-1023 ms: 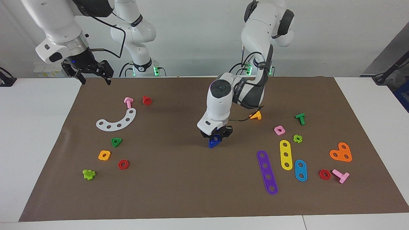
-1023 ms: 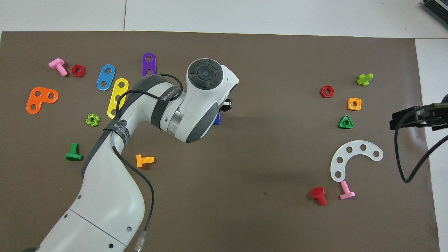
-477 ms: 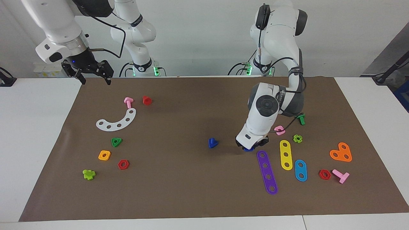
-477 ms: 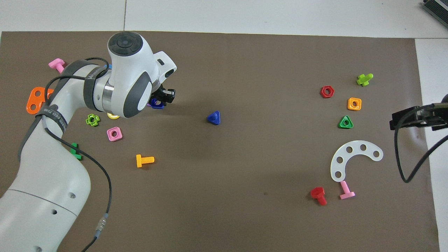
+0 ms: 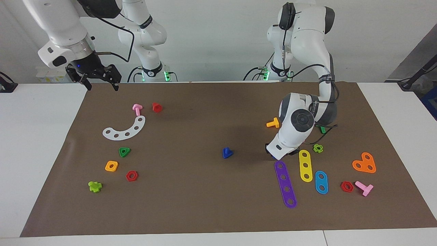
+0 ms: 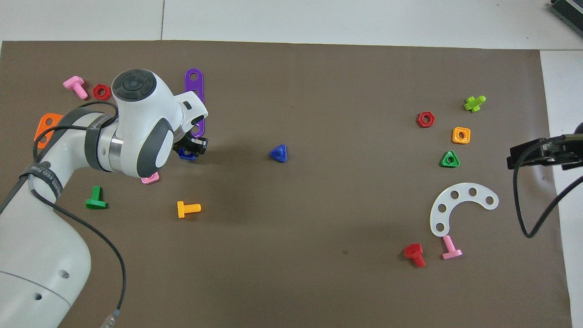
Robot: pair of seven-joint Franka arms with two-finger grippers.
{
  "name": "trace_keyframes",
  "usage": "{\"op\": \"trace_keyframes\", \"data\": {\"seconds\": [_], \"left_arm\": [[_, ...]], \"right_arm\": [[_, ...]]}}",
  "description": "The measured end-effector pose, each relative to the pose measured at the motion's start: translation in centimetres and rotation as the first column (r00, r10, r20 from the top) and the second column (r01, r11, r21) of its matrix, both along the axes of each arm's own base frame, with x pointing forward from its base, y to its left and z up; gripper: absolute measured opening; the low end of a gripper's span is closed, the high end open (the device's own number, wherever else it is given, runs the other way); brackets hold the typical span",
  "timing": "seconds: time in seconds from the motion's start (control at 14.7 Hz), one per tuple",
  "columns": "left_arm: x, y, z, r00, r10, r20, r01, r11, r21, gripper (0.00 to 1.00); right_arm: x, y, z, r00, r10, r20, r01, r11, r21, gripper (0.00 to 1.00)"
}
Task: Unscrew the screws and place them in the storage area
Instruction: 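Set the blue nut beside the pink square and withdraw the left gripper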
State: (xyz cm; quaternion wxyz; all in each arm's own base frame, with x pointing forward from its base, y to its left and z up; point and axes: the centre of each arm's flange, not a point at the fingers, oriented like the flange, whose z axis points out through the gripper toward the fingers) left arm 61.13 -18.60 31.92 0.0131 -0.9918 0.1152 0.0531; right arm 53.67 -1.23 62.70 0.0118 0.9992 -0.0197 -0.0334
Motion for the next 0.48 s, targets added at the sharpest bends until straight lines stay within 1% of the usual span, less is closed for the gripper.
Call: {"op": "trace_keyframes", "data": {"seconds": [0.07,0.14,0.2,0.27,0.34,0.41,0.48], "left_arm": [[-0.5,0.1,0.2,1.000,-0.001,0.008,0.001,1.000,-0.003,0.51],[-0.8,0.2,0.3,1.000,-0.001,0.014,0.001,1.000,-0.004,0.60],[-0.9,0.3,0.6,1.000,-0.002,0.020,0.002,1.000,-0.006,0.70],[-0.8,0.3,1.0,1.000,-0.001,0.028,0.001,1.000,-0.008,0.84],[-0.7,0.4,1.5,0.999,0.001,0.039,0.000,1.000,-0.012,0.94],[-0.6,0.7,2.2,0.999,0.007,0.053,-0.006,1.000,-0.016,1.00],[-0.3,1.4,3.3,0.997,0.019,0.071,-0.018,1.000,-0.021,1.00]], "right_arm": [[0.0,0.0,0.0,1.000,0.000,0.000,0.000,1.000,0.000,1.00],[0.0,0.0,0.0,1.000,0.000,0.000,0.000,1.000,0.000,1.00],[0.0,0.0,0.0,1.000,0.000,0.000,0.000,1.000,0.000,1.00],[0.0,0.0,0.0,1.000,0.000,0.000,0.000,1.000,0.000,1.00],[0.0,0.0,0.0,1.000,0.000,0.000,0.000,1.000,0.000,1.00],[0.0,0.0,0.0,1.000,0.000,0.000,0.000,1.000,0.000,1.00],[0.0,0.0,0.0,1.000,0.000,0.000,0.000,1.000,0.000,1.00]]}}
